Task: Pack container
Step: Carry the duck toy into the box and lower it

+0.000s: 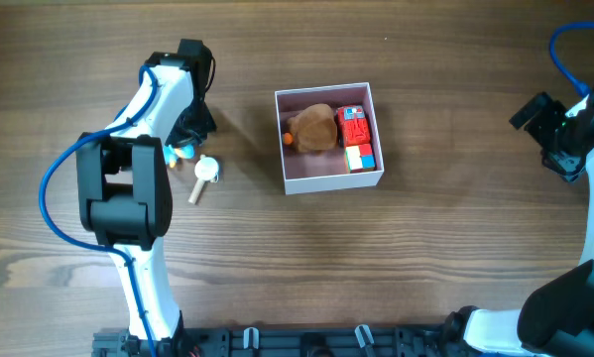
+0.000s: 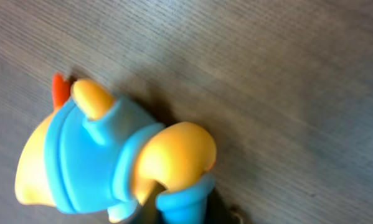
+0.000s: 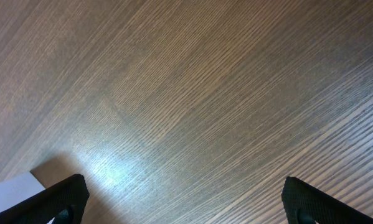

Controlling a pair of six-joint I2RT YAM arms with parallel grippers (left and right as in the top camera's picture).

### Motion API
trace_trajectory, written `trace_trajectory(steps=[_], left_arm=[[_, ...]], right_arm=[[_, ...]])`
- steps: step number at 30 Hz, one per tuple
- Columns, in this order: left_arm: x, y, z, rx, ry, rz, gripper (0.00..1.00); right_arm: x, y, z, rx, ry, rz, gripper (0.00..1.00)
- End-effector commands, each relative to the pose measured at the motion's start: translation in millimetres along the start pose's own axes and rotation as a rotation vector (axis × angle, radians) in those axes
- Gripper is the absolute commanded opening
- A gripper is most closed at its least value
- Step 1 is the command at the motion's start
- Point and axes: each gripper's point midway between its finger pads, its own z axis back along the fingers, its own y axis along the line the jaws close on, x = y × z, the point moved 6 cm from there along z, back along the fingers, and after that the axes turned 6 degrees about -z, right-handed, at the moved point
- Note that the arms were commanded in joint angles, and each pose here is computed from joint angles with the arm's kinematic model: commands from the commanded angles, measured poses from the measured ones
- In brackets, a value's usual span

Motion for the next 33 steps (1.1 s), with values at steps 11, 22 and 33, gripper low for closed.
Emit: trace_trajectory(steps=[11, 22, 33], left_arm=[[-19.2, 2.0, 125.8, -0.098, -0.176, -0.099, 0.04], [-102.0, -57.5, 237.4, -0.312, -0.431, -0.246, 0.04], [-153.5, -147.4, 230.4, -0.420, -0.436, -0.296, 0.04]], right_arm=[[-0.9, 0.1, -4.1, 0.008, 0.016, -0.008, 1.00], [-0.9, 0.1, -4.1, 0.008, 0.015, -0.008, 1.00], [-0.9, 0.1, -4.1, 0.008, 0.015, -0.008, 1.00]])
